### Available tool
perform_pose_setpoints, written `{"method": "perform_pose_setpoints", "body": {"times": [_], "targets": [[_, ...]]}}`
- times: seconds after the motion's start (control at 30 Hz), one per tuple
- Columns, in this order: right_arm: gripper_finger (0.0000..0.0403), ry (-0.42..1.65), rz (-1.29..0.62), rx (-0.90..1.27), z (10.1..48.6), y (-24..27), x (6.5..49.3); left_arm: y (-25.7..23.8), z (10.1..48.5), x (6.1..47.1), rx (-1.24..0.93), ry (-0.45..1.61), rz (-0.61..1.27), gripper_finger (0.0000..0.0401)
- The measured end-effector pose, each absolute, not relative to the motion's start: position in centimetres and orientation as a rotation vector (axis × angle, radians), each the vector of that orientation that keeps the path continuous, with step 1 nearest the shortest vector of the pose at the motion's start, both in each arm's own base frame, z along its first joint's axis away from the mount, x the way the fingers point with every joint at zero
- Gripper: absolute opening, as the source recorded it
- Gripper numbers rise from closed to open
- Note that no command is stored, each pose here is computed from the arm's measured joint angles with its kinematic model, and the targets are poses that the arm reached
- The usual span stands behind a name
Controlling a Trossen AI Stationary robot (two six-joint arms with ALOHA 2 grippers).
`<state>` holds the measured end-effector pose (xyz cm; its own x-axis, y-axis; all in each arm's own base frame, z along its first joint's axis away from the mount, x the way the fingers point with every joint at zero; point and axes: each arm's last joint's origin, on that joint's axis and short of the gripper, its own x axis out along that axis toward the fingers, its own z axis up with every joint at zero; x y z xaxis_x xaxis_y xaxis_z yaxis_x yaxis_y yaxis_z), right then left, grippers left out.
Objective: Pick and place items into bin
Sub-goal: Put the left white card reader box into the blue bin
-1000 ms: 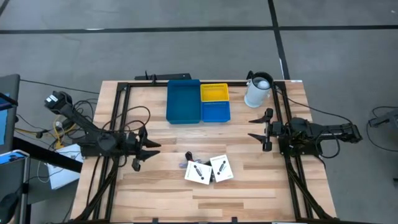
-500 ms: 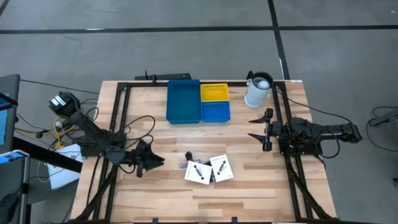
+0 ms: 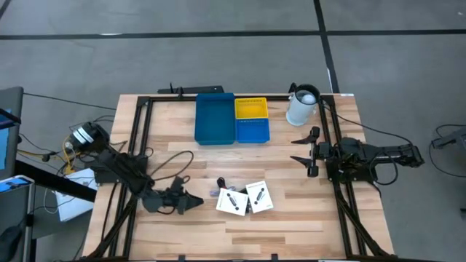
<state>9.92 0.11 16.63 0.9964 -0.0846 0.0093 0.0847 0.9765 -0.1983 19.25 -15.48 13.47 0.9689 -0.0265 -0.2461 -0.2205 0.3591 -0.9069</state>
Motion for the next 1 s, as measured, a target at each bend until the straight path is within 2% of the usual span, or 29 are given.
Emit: {"method": "perform_pose_setpoints", "body": {"times": [0.27,0.53,1.0], "targets": [[0.0260,0.000,-0.085,-0.200,16.6,0.1,9.9,-18.1,13.0,22.1,-1.312,0.290,0.137,0.0126],[0.0260,-0.001,-0.085,-0.200,16.6,0.1,9.9,-18.2,12.1,22.1,-1.368,0.387,0.261,0.0126],[0.0260,-0.001,-0.085,-0.200,16.6,0.1,9.9,-18.0,11.6,21.9,-1.322,0.410,0.301,0.0130]]}}
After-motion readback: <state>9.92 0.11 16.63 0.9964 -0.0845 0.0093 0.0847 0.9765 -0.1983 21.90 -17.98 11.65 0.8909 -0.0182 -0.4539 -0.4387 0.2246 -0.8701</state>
